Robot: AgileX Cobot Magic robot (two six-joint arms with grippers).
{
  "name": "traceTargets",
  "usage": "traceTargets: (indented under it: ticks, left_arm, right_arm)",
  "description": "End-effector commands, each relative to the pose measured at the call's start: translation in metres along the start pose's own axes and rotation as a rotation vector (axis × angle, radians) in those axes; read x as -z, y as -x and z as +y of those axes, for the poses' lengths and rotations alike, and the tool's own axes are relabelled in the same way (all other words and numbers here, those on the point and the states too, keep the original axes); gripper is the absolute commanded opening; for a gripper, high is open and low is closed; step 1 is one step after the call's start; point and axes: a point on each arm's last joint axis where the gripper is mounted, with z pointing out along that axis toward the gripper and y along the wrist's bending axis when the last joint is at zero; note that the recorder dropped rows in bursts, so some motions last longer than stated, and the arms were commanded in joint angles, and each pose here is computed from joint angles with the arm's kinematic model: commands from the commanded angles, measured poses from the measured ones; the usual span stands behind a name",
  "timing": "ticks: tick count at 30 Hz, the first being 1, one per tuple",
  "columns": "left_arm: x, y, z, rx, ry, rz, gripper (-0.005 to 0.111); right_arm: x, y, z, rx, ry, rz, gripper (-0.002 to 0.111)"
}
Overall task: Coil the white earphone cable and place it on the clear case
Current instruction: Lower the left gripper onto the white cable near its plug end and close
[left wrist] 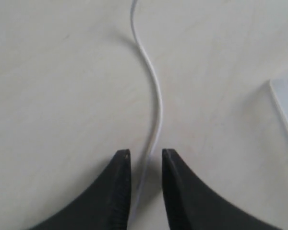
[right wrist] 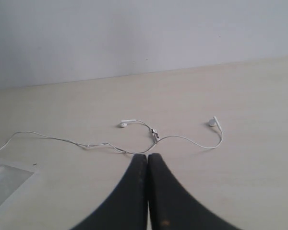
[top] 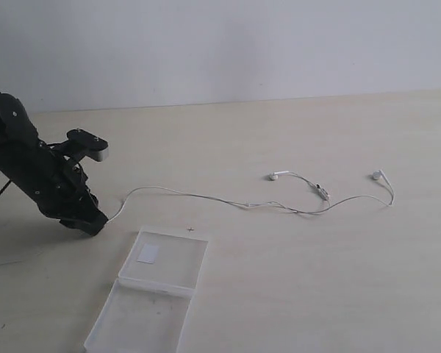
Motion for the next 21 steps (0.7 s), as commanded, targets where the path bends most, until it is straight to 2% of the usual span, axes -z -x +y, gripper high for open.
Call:
traceTargets:
  ticks: [1, 13, 18, 21]
  left_arm:
    - [-0.0185, -0.0093, -0.0029, -0.005, -0.041, 0.065, 0.034]
    - [-0.0256, -0.0132, -0.0005, -0.051, -0.033, 0.096, 0.032]
    - [-0.0255, -0.0145, 0.0009, -0.101, -0.021, 0.110, 0.013]
    - [-0.0254, -0.0146, 0.0011, -0.105, -0.019, 0.112, 0.009]
  right_arm:
    - [0.0003, 0.0002, -0.0003, 0.006, -0.004, -0.012, 0.000]
    - [0.0003, 0.0002, -0.0003, 0.006, -0.004, -0.012, 0.000]
    - [0.0003, 0.0002, -0.0003, 0.006, -0.004, -0.012, 0.000]
    - [0.0003, 0.0002, -0.0003, 0.006, -0.004, -0.012, 0.000]
